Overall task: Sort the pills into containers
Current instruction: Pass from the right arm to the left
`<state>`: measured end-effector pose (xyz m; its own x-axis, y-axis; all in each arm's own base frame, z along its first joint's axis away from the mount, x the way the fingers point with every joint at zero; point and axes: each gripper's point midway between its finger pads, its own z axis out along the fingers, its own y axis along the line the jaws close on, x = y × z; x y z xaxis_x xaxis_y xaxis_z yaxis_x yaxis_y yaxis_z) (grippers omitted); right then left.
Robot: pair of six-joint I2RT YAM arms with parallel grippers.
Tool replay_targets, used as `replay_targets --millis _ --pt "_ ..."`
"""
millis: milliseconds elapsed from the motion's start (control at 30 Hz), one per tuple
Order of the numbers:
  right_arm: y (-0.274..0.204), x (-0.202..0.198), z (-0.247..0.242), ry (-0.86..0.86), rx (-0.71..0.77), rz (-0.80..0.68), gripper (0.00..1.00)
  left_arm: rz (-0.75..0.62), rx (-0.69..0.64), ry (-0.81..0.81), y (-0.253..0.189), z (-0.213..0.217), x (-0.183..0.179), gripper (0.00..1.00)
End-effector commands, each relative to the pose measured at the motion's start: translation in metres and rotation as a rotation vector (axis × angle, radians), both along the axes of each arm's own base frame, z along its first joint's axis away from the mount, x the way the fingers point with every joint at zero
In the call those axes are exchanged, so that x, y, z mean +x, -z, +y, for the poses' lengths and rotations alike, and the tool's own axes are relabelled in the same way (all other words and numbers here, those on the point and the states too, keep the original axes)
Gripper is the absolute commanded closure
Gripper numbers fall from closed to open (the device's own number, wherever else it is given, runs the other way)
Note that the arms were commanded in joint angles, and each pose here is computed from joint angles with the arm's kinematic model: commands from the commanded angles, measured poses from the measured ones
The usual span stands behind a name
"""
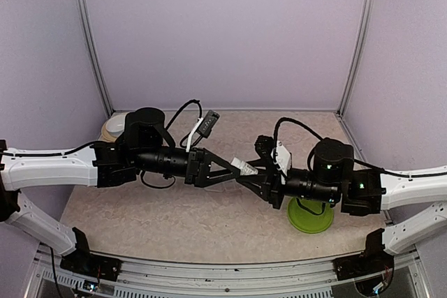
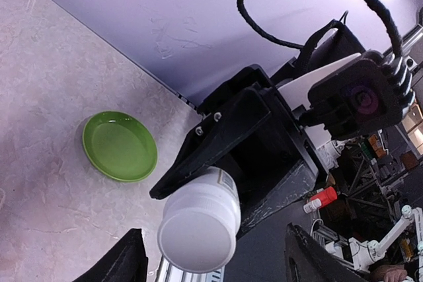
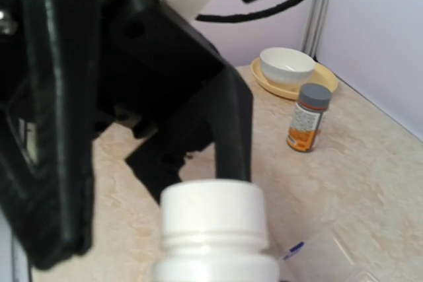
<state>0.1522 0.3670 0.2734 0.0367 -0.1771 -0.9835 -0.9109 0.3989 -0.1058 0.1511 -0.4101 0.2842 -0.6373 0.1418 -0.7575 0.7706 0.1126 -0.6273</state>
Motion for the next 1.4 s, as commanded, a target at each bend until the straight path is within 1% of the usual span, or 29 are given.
replay_targets --millis 0,233,300,400,600,800,833,867,933,967,1000,1033,1100,1233,1300,1367 --pt "-0.001 0.005 0.005 0.019 -0.028 -0.028 1.0 -0.011 -0.034 0.008 -0.012 -0.001 0.0 0.34" --pt "0.004 0.006 0.007 0.019 -0.037 -0.018 1.0 -0.015 -0.028 -0.011 -0.009 0.001 0.004 0.42" --pt "0.005 0.006 0.007 0.021 -0.039 -0.016 1.0 -0.018 -0.026 -0.017 -0.008 0.001 0.005 0.46" --pt "0.007 0.005 0.007 0.016 -0.041 -0.015 1.0 -0.021 -0.016 -0.032 -0.004 0.001 0.009 0.56" --pt "0.008 0.005 0.008 0.011 -0.043 -0.018 1.0 -0.018 -0.009 -0.043 -0.001 0.001 0.012 0.73" --pt "0.009 0.006 0.008 0.016 -0.038 -0.017 1.0 -0.024 -0.013 -0.042 -0.002 0.001 0.012 0.82" --pt "0.009 0.006 0.008 0.017 -0.036 -0.017 0.99 -0.024 -0.013 -0.042 -0.002 0.002 0.012 0.84" --pt "0.008 0.006 0.008 0.017 -0.034 -0.016 0.96 -0.027 -0.017 -0.042 -0.003 0.002 0.012 0.84" --pt "0.007 0.006 0.008 0.017 -0.024 -0.016 0.86 -0.028 -0.018 -0.043 -0.004 0.002 0.011 0.85" --pt "0.007 0.006 0.007 0.02 -0.02 -0.015 0.79 -0.028 -0.017 -0.045 -0.005 0.003 0.012 0.85" --pt "0.006 0.006 0.006 0.023 -0.015 -0.014 0.69 -0.03 -0.018 -0.05 -0.006 0.004 0.012 0.85" --pt "0.004 0.006 0.005 0.027 -0.007 -0.015 0.57 -0.034 -0.019 -0.057 -0.007 0.005 0.013 0.85" --pt "0.003 0.007 0.002 0.036 0.001 -0.015 0.4 -0.036 -0.017 -0.064 -0.007 0.007 0.014 0.85" --pt "0.001 0.009 -0.003 0.062 0.013 -0.017 0.16 -0.04 -0.012 -0.085 -0.009 0.012 0.018 0.85" --pt "0.001 0.012 -0.005 0.079 0.017 -0.016 0.01 -0.042 -0.002 -0.103 -0.007 0.015 0.021 0.86" --pt "0.002 0.014 -0.007 0.095 0.017 -0.011 0.0 -0.042 0.02 -0.128 -0.003 0.018 0.026 0.85"
